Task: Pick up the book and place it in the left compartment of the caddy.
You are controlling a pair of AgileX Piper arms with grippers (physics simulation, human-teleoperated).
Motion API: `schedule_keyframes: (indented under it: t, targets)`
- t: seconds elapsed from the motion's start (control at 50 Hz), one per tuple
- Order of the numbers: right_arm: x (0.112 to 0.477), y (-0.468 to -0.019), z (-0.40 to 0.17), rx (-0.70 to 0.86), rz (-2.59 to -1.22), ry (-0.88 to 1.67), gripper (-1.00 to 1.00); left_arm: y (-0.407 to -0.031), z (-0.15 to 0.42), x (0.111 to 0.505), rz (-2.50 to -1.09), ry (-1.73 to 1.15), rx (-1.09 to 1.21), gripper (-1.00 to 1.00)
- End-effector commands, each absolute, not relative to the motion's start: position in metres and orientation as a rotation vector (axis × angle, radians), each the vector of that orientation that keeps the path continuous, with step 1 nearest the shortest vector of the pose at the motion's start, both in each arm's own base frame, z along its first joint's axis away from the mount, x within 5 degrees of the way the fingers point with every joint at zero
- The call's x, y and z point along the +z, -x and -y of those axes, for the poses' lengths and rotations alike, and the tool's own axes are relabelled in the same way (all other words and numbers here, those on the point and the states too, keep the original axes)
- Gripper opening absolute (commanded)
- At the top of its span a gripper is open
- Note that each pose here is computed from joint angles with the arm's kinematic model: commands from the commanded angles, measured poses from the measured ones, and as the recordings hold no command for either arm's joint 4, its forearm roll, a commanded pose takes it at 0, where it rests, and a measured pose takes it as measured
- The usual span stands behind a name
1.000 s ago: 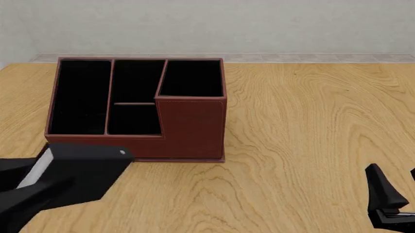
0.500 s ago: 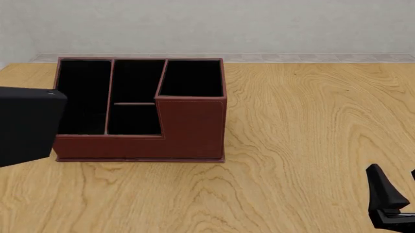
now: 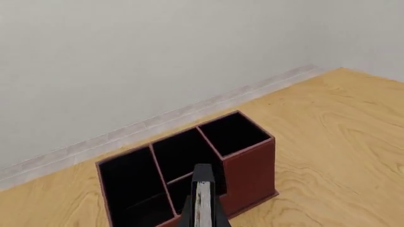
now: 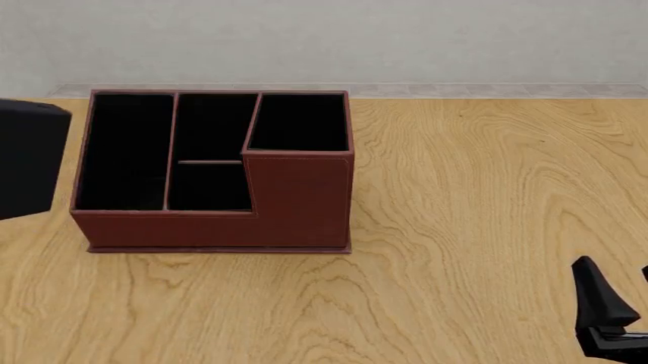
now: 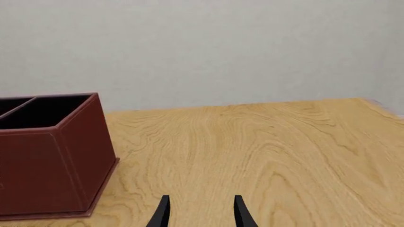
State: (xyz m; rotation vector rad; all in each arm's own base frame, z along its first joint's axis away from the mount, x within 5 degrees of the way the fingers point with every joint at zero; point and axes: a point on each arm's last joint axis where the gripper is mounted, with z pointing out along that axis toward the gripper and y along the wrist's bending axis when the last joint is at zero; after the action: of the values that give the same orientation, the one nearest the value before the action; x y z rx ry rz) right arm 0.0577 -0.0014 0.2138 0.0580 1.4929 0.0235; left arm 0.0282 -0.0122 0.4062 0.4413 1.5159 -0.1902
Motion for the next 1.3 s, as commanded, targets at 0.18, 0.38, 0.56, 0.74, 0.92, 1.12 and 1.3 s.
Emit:
schedule_keyframes:
  t: [0.18, 0.38, 0.56, 0.74, 0.92, 1.12, 1.3]
  targets:
    - [0.214, -0.059, 0.001, 0.029, -1.495, -0.051, 1.00, -0.059, 0.019, 0.405, -1.621, -0.370, -0.131, -1.00]
    - [0.214, -0.060, 0.001, 0.033, -1.496, -0.052, 1.00, -0.068, 0.020, 0.415, -1.625, -0.395, -0.076, -1.00]
    - [0.214, -0.059, 0.001, 0.035, -1.495, -0.057, 1.00, -0.095, 0.020, 0.416, -1.719, -0.394, 0.021, -1.00]
    - [0.215, -0.059, 0.001, 0.034, -1.495, -0.056, 1.00, -0.119, 0.018, 0.423, -1.789, -0.419, 0.109, -1.00]
    - [0.214, -0.059, 0.001, 0.030, -1.497, -0.055, 1.00, -0.147, 0.015, 0.436, -1.880, -0.404, 0.145, -1.00]
    - [0.214, -0.060, 0.001, 0.028, -1.499, -0.049, 1.00, -0.176, 0.019, 0.445, -1.964, -0.447, 0.149, -1.00]
    - [0.214, -0.060, 0.001, 0.027, -1.500, -0.049, 1.00, -0.196, 0.018, 0.466, -2.002, -0.451, 0.159, -1.00]
